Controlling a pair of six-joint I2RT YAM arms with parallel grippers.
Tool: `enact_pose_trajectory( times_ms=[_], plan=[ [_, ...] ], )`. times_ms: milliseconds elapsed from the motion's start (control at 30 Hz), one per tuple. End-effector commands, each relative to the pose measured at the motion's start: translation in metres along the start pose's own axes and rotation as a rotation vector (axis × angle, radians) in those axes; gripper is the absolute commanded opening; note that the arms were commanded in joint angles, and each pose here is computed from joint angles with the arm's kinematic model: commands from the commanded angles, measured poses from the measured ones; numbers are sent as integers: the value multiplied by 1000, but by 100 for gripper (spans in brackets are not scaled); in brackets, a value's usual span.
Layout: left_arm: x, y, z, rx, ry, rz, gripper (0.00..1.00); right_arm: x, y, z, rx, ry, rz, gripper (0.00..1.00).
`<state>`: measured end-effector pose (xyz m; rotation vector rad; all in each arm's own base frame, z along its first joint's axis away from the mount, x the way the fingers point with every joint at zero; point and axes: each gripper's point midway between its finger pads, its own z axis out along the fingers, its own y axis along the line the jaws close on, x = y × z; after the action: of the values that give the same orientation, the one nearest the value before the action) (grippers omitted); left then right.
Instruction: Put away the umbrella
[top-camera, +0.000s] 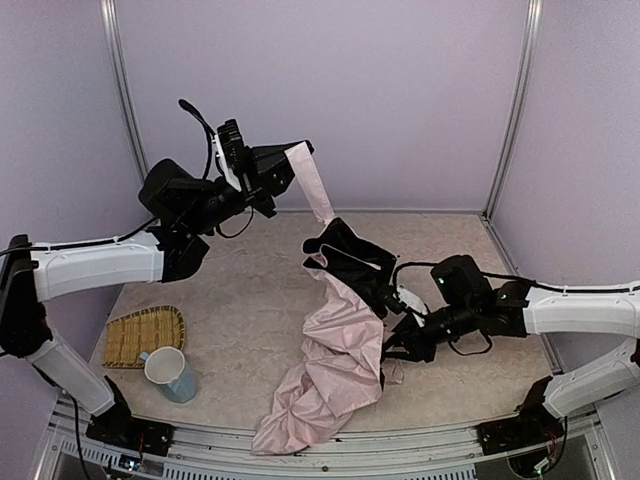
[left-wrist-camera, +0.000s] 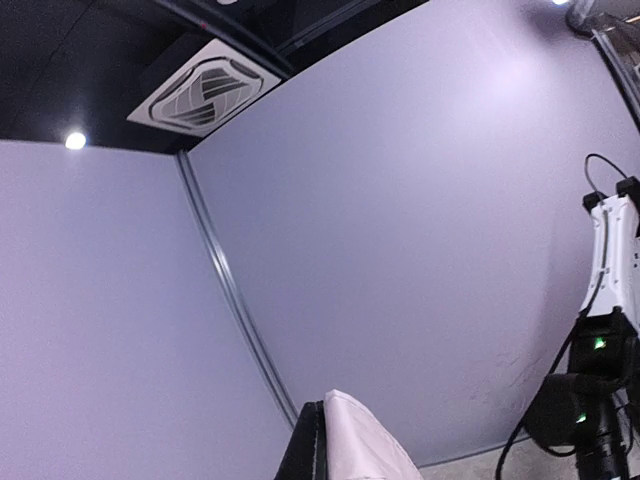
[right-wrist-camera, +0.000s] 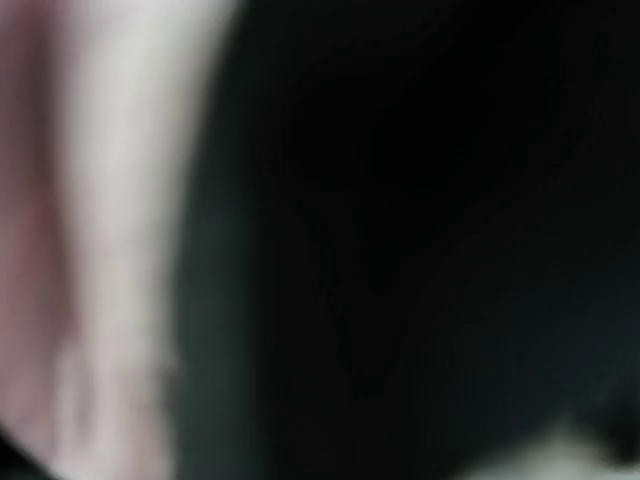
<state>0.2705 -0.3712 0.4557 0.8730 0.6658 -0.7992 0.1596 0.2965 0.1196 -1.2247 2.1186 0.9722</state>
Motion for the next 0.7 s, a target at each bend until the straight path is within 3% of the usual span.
enact_pose_trajectory(
  times_ms=[0,100,233,433,567,633,667],
  plan=[
    [-56,-53,-14,117,-113,121,0,-47,-85,-30,353,-153,110,0],
    [-70,-99,-28,211,-110,160,0,-75,-125,-65,531,-257,123,0],
    [-56,-160,-50,298,-9,223,0,-136,-143,-116,728,-389,-9,0],
    [5,-224,-84,353,208,188,0,-221,-119,-178,832,-530,-278,0],
    [62,-246,-98,325,382,226,2,-246,-96,-209,901,-603,-481,0],
    [83,-248,-100,293,454,274,9,-253,-80,-213,938,-600,-636,0],
    [91,-245,-100,261,485,297,20,-252,-78,-214,980,-578,-703,0]
  ],
)
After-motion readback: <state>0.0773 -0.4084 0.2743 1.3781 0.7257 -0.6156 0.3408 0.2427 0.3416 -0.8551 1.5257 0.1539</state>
